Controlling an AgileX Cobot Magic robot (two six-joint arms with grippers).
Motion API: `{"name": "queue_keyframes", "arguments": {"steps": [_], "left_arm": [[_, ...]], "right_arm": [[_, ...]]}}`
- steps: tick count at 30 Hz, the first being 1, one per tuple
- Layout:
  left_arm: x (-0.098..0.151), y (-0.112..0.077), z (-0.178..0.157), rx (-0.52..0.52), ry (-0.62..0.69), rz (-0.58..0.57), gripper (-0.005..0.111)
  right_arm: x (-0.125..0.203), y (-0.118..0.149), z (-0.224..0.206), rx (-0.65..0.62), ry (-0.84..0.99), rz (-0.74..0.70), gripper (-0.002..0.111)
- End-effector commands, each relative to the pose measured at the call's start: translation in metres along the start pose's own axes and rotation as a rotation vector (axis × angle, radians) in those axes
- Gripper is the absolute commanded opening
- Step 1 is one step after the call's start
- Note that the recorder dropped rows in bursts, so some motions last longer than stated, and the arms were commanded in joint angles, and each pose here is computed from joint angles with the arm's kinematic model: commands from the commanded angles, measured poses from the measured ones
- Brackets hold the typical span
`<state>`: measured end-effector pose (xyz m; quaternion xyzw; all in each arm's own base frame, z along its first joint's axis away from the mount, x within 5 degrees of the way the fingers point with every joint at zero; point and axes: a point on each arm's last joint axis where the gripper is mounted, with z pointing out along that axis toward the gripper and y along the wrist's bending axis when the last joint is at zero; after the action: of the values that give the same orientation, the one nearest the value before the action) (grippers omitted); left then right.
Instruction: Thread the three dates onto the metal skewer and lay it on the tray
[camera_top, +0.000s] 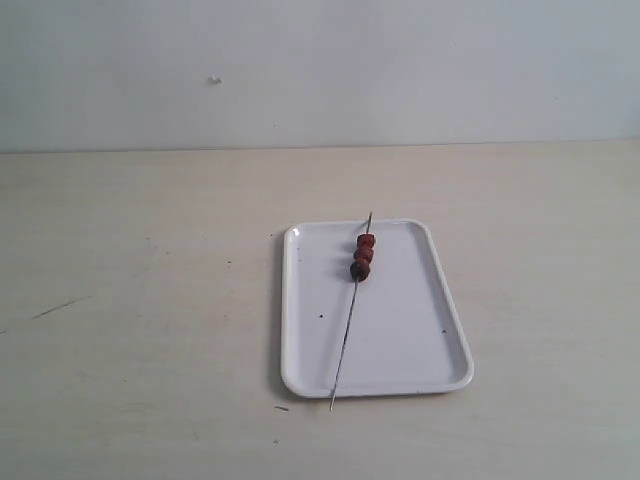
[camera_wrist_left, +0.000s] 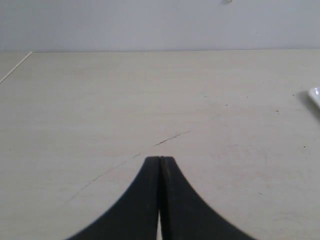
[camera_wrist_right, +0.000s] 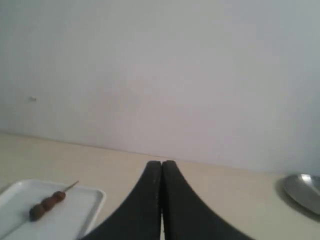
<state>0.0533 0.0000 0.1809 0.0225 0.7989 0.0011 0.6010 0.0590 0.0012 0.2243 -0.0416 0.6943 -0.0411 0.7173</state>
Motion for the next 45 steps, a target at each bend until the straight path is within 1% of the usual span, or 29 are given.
{"name": "queue_keyframes", "arguments": {"steps": [1,2,7,11,45], "left_arm": [[0.0002,0.0002,-0.0001,-0.003,-0.009,0.005,0.001],[0.0002,0.0002,-0.0001,-0.003,-0.009,0.005,0.001],[0.0002,0.0002,-0.0001,-0.003,-0.009,0.005,0.001],[0.0002,0.0002,-0.0001,-0.003,-0.009,0.005,0.001],[0.0002,0.0002,-0.0001,-0.003,-0.009,0.006,0.001]], "right_arm": [[0.0152,-0.0042,-0.0002,0.087,0.008,-0.023,0.0],[0.0176,-0.0033,-0.0011,0.086,0.032,-0.023,0.0],[0.0178,-0.0046,-0.0016,0.11,0.034,-0.024,0.0],[0.0209,-0.0023,-0.0016,0.084,0.067,-0.012,0.0],[0.0209,-0.0023,-0.0016,0.084,0.067,-0.013,0.0]]}}
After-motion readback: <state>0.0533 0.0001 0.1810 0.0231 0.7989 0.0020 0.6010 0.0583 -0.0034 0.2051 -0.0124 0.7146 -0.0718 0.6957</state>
